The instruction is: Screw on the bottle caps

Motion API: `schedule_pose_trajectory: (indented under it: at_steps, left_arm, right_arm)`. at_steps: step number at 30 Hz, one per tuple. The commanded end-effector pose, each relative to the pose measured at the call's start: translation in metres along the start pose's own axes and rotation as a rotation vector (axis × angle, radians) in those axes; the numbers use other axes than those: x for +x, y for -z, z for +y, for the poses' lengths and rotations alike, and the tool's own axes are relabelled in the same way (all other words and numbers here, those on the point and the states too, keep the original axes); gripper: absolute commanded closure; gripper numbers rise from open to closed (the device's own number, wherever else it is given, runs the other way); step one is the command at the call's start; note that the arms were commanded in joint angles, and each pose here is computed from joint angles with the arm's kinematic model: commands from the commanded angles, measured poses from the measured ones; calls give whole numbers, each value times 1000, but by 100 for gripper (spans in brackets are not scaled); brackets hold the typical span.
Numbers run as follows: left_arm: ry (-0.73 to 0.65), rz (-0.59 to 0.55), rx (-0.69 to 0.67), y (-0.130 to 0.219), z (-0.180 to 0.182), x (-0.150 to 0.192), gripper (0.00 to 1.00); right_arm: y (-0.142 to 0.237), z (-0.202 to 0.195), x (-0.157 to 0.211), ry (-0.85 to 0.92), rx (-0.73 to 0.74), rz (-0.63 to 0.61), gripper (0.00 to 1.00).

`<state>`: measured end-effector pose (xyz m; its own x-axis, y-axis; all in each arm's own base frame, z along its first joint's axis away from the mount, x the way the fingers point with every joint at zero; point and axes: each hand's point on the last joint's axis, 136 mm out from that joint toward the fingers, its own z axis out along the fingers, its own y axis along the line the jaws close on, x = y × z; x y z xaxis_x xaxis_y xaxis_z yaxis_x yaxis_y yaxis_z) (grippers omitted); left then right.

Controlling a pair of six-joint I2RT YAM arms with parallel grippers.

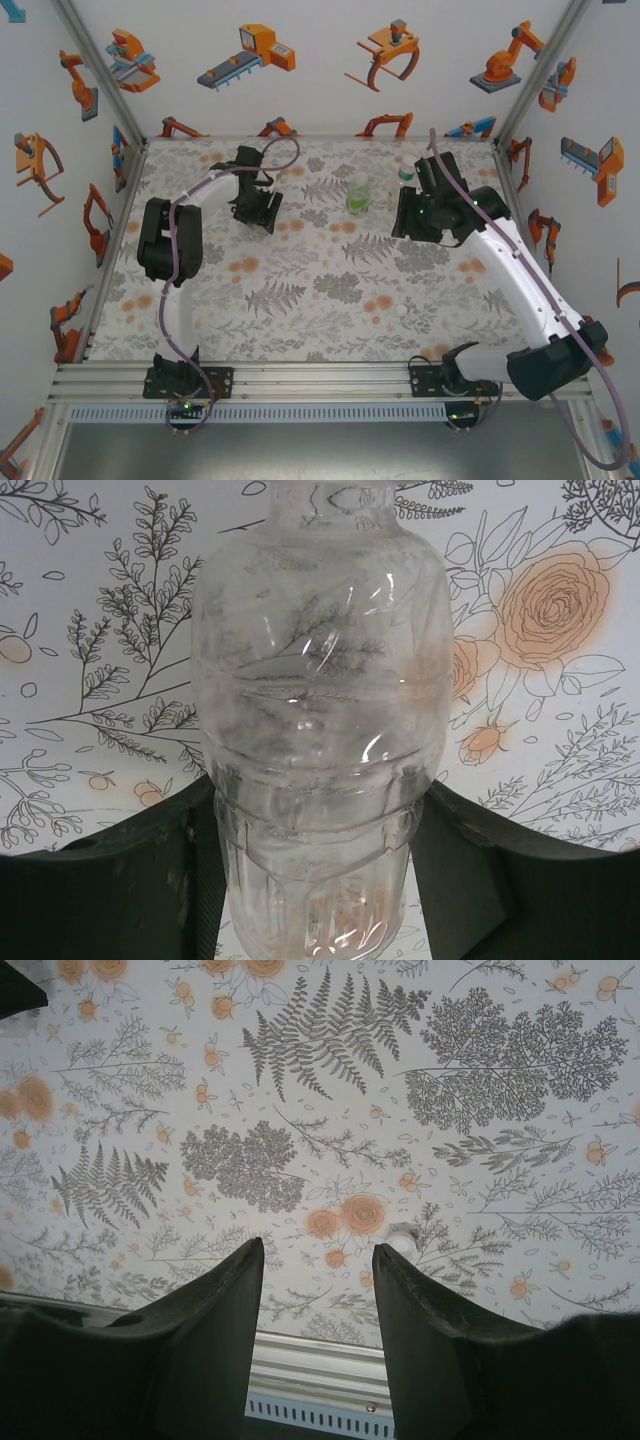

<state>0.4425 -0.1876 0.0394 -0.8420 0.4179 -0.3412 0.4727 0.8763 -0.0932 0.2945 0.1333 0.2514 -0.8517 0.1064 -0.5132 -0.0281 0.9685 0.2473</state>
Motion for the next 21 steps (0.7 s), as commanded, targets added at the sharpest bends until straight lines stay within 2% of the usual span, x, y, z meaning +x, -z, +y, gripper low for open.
schedule_pose_trajectory:
  at_steps: [1, 7, 14, 21]
  left_arm:
    - [-12, 19, 29, 2, -7, 15, 46]
    - [-45, -137, 69, 37, -18, 5, 52]
    - [-124, -408, 155, 113, -46, -15, 55]
    - [-185, -654, 216, 198, -69, -28, 65]
  right_arm:
    - [11, 0, -4, 0, -6, -27, 53]
    - [15, -2, -7, 20, 6, -38, 53]
    - [18, -5, -10, 29, 25, -51, 53]
    - [20, -14, -6, 40, 70, -44, 54]
